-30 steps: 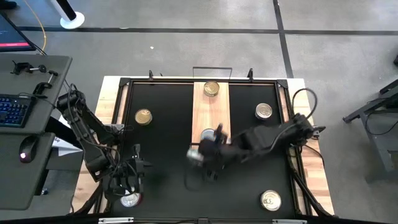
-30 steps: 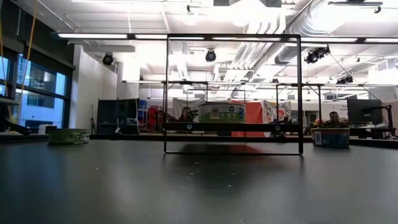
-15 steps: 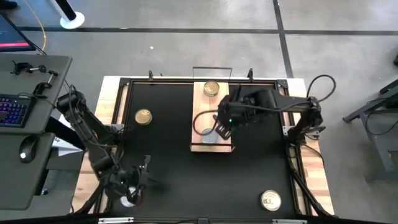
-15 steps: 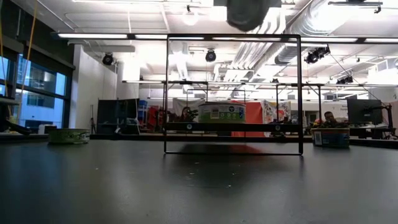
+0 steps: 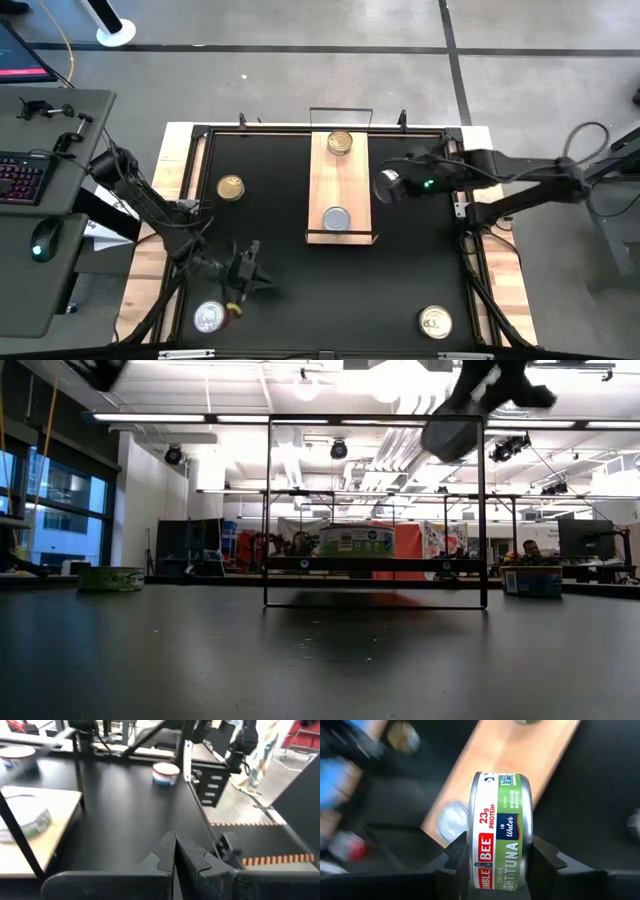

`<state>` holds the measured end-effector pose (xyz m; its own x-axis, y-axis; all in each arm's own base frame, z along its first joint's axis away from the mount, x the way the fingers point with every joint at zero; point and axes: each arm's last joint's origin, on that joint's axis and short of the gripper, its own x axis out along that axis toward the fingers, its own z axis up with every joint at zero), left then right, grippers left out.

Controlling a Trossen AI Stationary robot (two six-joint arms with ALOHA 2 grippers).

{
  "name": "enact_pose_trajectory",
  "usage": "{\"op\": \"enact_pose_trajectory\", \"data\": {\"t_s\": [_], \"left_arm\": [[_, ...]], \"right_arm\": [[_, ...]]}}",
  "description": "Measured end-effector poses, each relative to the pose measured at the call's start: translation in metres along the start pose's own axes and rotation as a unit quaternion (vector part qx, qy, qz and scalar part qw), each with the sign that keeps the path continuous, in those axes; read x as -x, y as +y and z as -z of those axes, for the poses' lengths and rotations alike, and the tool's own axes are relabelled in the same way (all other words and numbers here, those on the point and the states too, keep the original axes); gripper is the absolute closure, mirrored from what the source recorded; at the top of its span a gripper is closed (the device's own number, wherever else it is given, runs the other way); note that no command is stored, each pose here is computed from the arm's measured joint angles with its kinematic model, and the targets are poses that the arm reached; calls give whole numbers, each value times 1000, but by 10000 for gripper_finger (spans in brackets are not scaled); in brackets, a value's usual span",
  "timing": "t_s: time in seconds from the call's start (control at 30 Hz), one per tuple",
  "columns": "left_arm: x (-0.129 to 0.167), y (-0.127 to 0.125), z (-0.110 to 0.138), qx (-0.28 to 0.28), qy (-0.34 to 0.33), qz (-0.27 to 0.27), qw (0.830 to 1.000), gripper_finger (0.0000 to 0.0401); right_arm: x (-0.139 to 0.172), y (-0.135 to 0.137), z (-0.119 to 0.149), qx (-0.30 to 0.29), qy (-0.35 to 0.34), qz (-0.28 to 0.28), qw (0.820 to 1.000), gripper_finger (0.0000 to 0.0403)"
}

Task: Stack canned seafood by type on shelf
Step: Stack the white-green tuna can on top of the other white-green tuna can on the shelf

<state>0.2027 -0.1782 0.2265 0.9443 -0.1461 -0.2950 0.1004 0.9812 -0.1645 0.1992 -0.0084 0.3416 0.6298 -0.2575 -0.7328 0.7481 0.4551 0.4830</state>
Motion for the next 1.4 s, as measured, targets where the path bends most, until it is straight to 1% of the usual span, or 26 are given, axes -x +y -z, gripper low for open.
{"op": "enact_pose_trajectory", "data": {"t_s": [0.07,0.13,0.27,0.33,0.4,0.43,0.53,0.6,0.7,0.8,1.0,1.13,1.27,1.3,1.4], "left_arm": [[-7,10,-6,4,-7,-5,1000,401],[-14,22,-12,18,-16,-14,1000,401],[-25,45,-26,50,-51,-41,997,401],[-28,54,-34,78,-81,-50,992,401],[-29,60,-43,109,-117,-52,986,401],[-29,62,-47,121,-134,-50,982,401],[-28,65,-57,145,-178,-43,972,401],[-28,67,-61,143,-194,-43,969,401],[-27,69,-63,136,-204,-47,968,401],[-27,70,-64,135,-205,-49,968,401],[-26,70,-65,132,-205,-49,969,401],[-27,70,-63,129,-199,-51,970,401],[-27,69,-62,125,-191,-41,973,401],[-27,69,-62,124,-188,-40,973,401],[-27,68,-60,121,-182,-39,975,401]], "right_arm": [[-13,-15,2,-34,-33,-65,997,285],[-31,-28,4,-53,-51,-124,989,285],[-68,-49,8,-74,-51,-233,968,285],[-85,-56,10,-78,-44,-273,958,285],[-99,-62,12,-76,-23,-294,953,285],[-105,-64,13,-72,-7,-297,952,285],[-119,-64,17,-37,38,-305,951,285],[-126,-59,18,-15,61,-311,948,285],[-134,-48,21,23,86,-320,943,285],[-144,-40,23,42,108,-321,940,285],[-159,-31,17,44,114,-311,943,285],[-170,-26,17,40,134,-307,941,285],[-178,-21,15,30,140,-300,943,282],[-180,-20,14,28,137,-296,945,273],[-181,-18,13,26,134,-294,946,229]]}}
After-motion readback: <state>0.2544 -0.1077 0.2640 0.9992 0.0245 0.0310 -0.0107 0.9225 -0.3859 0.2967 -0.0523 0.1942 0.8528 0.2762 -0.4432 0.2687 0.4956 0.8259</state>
